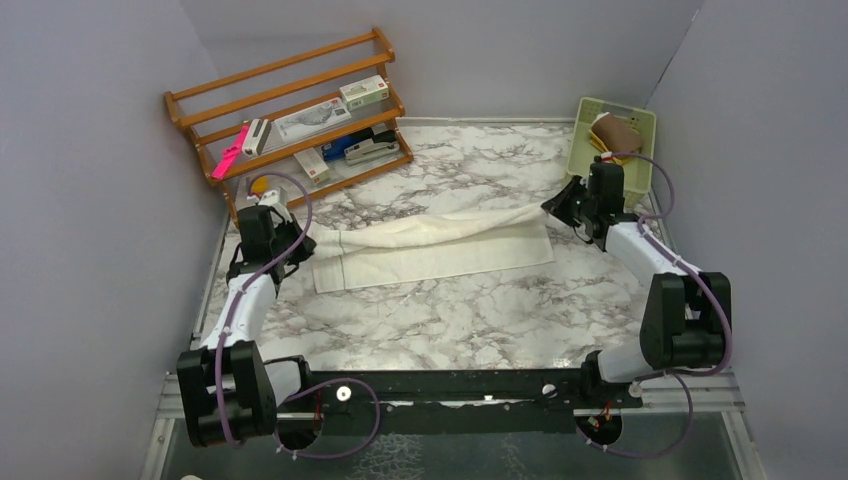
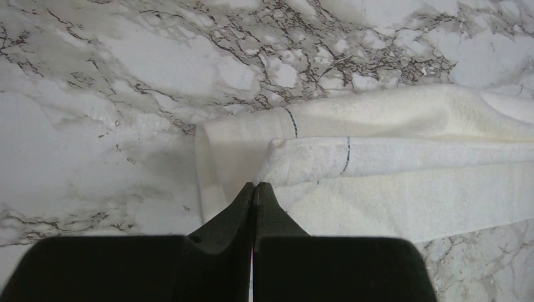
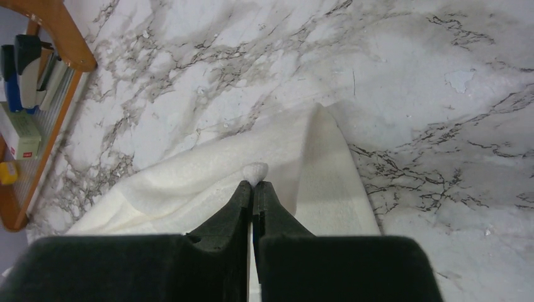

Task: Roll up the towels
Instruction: Fold the towel at the center of the board.

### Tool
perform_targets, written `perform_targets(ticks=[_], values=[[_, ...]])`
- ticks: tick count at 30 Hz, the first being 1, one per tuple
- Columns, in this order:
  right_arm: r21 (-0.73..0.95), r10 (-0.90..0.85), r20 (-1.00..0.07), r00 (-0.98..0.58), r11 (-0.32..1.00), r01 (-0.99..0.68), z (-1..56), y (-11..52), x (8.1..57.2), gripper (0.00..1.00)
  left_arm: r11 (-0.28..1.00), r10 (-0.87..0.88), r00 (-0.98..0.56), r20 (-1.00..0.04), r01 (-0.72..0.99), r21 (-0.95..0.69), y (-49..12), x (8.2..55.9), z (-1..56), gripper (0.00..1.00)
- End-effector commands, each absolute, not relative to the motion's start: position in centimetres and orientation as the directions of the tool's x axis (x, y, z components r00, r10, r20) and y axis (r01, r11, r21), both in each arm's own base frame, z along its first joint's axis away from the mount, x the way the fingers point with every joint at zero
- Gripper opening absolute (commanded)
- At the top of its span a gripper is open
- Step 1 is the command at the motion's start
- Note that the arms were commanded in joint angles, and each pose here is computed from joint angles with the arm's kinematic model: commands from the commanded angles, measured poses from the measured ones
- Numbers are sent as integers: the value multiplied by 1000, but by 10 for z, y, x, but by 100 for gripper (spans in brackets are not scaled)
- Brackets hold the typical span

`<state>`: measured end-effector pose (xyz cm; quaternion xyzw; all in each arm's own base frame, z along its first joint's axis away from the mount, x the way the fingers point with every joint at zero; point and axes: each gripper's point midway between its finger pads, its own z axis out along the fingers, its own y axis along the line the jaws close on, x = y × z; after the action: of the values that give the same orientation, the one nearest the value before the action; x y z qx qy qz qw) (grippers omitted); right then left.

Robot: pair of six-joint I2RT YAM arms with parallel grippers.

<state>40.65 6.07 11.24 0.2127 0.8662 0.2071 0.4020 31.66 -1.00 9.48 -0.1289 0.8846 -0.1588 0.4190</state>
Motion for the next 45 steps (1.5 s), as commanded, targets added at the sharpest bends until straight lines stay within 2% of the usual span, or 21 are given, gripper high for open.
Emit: perform_targets(ticks=[1, 6, 14, 22, 25, 26, 29, 32, 33, 34, 35, 36, 41, 45], values=[[519, 561, -605, -564, 816, 255, 114, 51, 391, 1, 925, -349, -592, -726, -93, -369, -4, 318, 108, 0], [470, 552, -604, -575, 829, 303, 99, 41, 378, 1, 951, -295, -596, -747, -105, -292, 8, 316, 110, 0], [487, 611, -552, -567, 789, 375, 78, 30, 366, 1, 971, -236, -570, -787, -160, -176, 30, 313, 110, 0], [498, 640, -528, -559, 766, 406, 73, 24, 361, 1, 966, -257, -592, -764, -166, -196, 27, 308, 100, 0], [501, 637, -525, -565, 768, 400, 72, 26, 359, 5, 960, -280, -599, -751, -170, -222, 23, 306, 97, 0], [501, 635, -526, -565, 769, 397, 72, 26, 358, 7, 958, -287, -602, -745, -172, -230, 21, 305, 96, 2], [502, 640, -536, -550, 766, 402, 74, 22, 354, 15, 951, -306, -610, -731, -170, -256, 16, 300, 97, 20], [510, 655, -573, -492, 755, 412, 82, 15, 349, 35, 938, -345, -572, -744, -173, -301, 10, 294, 110, 31], [512, 657, -589, -470, 754, 412, 87, 12, 348, 42, 933, -358, -550, -755, -172, -317, 9, 292, 116, 39], [512, 656, -606, -449, 755, 411, 93, 9, 348, 48, 928, -370, -520, -769, -170, -332, 7, 291, 124, 57], [510, 652, -621, -434, 757, 408, 99, 7, 348, 50, 925, -378, -489, -786, -165, -342, 7, 289, 133, 70], [505, 647, -633, -426, 761, 407, 104, 5, 349, 51, 924, -380, -458, -804, -162, -345, 7, 288, 143, 79], [528, 612, -655, -444, 790, 311, 119, 16, 362, 52, 931, -366, -393, -843, -146, -335, 11, 294, 168, 81], [562, 566, -666, -486, 809, 172, 131, 38, 378, 52, 905, -409, -455, -791, -93, -415, -5, 315, 165, 69]])
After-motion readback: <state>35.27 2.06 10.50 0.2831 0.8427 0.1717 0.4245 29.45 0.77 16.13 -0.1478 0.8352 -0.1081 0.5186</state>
